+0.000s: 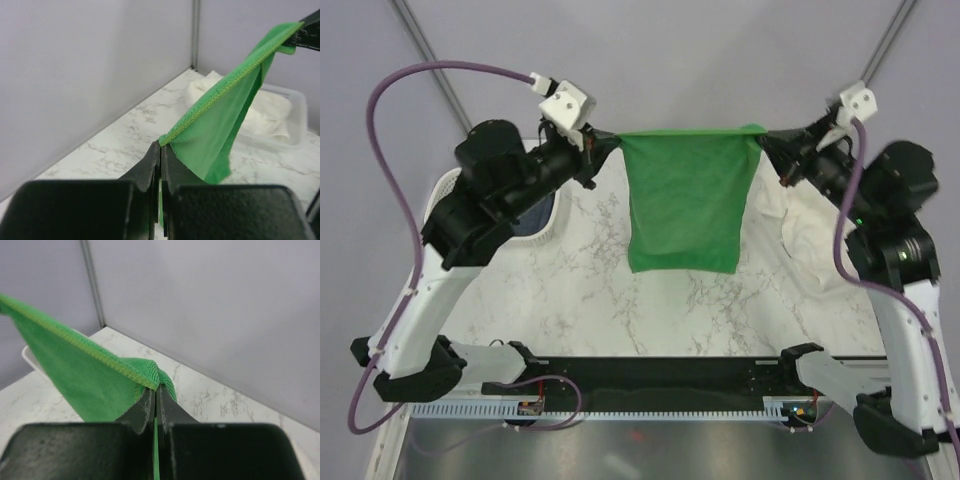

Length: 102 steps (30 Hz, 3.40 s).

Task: Fold and stack the towels
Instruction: Flatten out the crumpled towel, then fold the towel

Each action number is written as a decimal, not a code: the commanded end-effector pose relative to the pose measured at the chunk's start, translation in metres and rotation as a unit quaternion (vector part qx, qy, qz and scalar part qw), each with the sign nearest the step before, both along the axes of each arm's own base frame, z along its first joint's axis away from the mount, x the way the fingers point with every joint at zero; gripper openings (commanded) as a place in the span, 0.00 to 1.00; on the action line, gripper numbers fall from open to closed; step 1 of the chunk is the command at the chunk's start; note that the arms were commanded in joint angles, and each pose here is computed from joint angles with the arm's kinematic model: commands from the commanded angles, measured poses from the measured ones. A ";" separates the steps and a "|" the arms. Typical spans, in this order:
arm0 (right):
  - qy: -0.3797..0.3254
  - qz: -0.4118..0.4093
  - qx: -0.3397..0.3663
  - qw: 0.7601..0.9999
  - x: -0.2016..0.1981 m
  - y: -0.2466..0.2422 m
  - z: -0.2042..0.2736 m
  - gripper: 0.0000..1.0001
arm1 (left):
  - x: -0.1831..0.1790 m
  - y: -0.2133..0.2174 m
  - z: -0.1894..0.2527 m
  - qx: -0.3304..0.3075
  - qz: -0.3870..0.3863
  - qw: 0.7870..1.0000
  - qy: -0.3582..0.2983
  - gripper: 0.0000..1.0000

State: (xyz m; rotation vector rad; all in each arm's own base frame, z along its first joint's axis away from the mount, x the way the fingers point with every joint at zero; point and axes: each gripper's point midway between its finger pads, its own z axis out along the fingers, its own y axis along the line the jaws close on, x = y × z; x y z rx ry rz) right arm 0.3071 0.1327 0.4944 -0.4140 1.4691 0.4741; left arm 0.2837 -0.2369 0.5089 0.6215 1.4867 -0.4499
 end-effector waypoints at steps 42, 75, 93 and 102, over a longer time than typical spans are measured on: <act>0.210 -0.003 -0.203 0.956 0.231 0.017 -0.226 0.00 | 0.265 0.037 -0.202 0.173 0.172 0.961 0.132 0.02; 0.172 0.032 -0.343 0.923 0.141 0.012 -0.264 0.00 | 0.176 0.019 -0.267 0.172 0.103 0.958 0.207 0.02; 0.396 0.046 -0.210 0.892 -0.011 0.033 -0.342 0.00 | 0.044 0.028 -0.344 0.182 0.074 0.930 0.310 0.02; 0.437 0.046 -0.199 0.876 -0.059 0.026 -0.353 0.01 | 0.003 0.027 -0.365 0.183 0.069 0.917 0.347 0.02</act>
